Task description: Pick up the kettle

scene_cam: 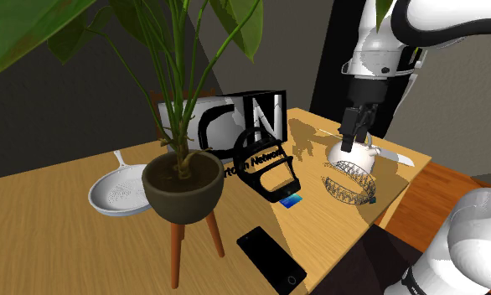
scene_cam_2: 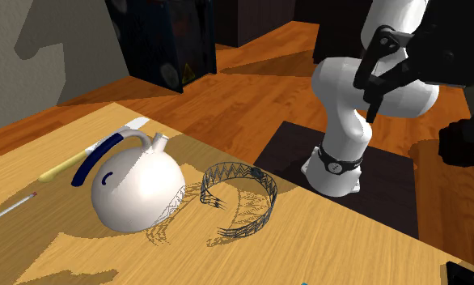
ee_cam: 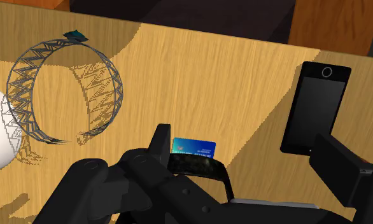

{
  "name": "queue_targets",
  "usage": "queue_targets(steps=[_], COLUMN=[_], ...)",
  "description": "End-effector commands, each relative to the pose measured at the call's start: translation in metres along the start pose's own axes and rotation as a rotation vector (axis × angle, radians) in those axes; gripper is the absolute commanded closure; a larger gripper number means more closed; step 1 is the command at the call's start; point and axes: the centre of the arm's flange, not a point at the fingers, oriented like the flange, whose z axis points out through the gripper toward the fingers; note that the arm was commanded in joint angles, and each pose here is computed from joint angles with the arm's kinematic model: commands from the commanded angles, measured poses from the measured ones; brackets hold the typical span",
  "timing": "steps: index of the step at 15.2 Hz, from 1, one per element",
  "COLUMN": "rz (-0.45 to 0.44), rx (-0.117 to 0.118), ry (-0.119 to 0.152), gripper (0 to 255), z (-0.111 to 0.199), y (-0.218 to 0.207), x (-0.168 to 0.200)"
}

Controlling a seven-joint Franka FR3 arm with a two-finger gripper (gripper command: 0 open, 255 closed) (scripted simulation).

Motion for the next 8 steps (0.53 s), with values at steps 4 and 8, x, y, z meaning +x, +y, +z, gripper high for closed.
queue_targets(steps=[4, 8], rz=[0.013, 0.030], rx=[-0.003, -0.007], ry=[-0.011, -0.025], gripper=[0, 0], z=[0.007, 0.016], y=[0.038, 0.088], x=[0.009, 0.021])
